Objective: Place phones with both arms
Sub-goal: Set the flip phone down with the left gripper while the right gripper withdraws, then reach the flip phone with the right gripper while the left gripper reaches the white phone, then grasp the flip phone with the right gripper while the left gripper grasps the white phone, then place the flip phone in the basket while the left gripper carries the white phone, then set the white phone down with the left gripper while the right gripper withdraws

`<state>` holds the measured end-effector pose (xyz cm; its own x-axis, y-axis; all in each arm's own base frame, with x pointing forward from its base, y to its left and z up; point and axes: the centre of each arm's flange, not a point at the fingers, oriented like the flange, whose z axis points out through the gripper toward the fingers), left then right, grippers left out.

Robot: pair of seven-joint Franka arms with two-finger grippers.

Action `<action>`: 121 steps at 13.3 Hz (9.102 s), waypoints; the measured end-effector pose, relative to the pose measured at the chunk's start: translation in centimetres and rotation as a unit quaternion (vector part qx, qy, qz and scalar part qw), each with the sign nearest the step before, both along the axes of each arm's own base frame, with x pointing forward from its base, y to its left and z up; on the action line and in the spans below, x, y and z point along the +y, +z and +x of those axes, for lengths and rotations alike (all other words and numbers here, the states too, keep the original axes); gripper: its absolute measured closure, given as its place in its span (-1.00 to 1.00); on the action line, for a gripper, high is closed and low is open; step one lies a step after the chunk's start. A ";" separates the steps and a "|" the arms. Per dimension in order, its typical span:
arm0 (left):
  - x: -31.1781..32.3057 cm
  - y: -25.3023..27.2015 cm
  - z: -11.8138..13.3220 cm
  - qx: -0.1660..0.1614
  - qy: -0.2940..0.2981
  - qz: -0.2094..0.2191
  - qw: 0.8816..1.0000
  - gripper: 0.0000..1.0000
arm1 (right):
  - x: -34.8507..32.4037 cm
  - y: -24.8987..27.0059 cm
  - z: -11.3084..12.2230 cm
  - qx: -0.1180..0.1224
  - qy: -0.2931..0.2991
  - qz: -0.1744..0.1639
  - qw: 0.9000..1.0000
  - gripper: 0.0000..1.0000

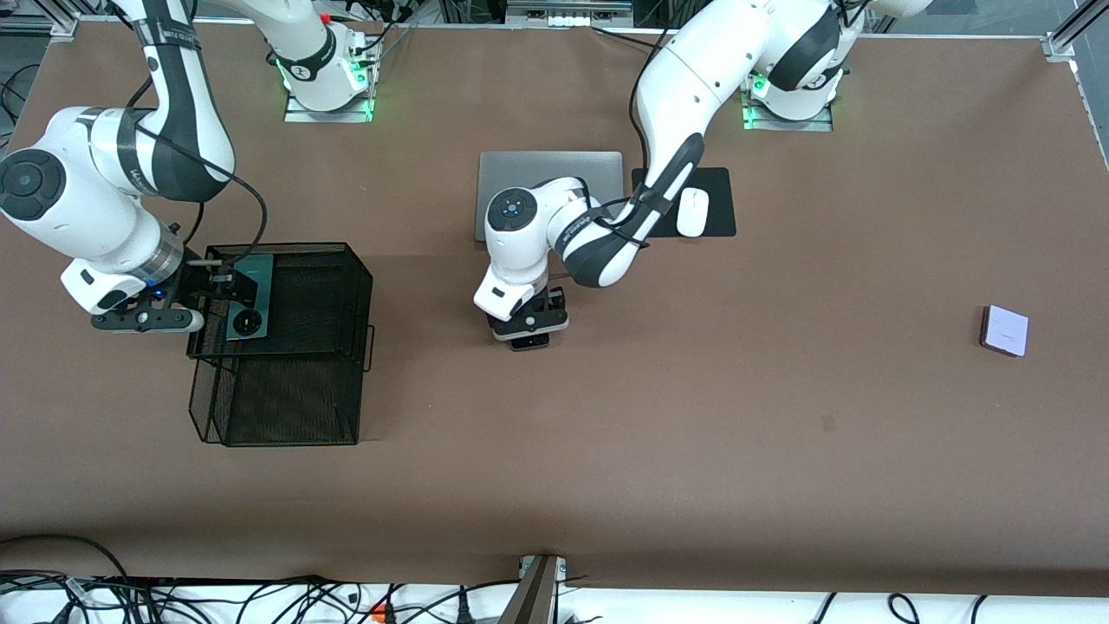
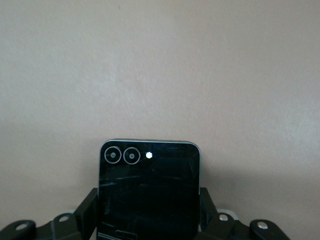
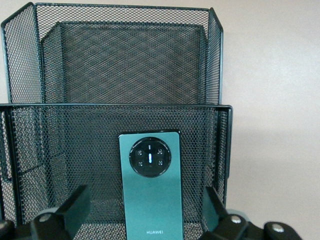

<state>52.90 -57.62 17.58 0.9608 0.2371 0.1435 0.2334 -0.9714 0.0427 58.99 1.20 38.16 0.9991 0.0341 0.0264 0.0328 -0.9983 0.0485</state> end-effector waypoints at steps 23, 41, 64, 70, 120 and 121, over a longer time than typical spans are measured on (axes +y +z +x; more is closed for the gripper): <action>37.9 7.6 8.4 -0.001 0.020 0.049 0.999 -1.00 | 32.2 -0.5 0.8 -0.014 -0.076 0.002 0.997 -1.00; 90.7 2.6 0.3 -0.004 -0.211 0.037 0.977 -1.00 | 44.6 -19.7 -1.6 -0.014 0.063 0.041 0.997 -1.00; 94.9 -1.0 2.2 0.011 -0.317 0.003 0.948 -0.67 | 45.0 -21.0 -2.4 0.000 0.076 0.050 0.996 -0.61; 92.8 -1.0 3.7 0.012 -0.294 -0.004 0.956 -0.67 | 42.7 -16.1 0.6 -0.022 0.056 0.043 0.997 -0.60; 4.4 2.3 2.9 0.035 0.003 0.022 0.999 -1.00 | 5.9 4.2 2.3 0.002 -0.095 0.020 0.995 -1.00; 7.3 4.7 5.3 0.053 0.003 0.022 0.998 -1.00 | 5.9 4.2 2.3 0.002 -0.095 0.020 0.995 -1.00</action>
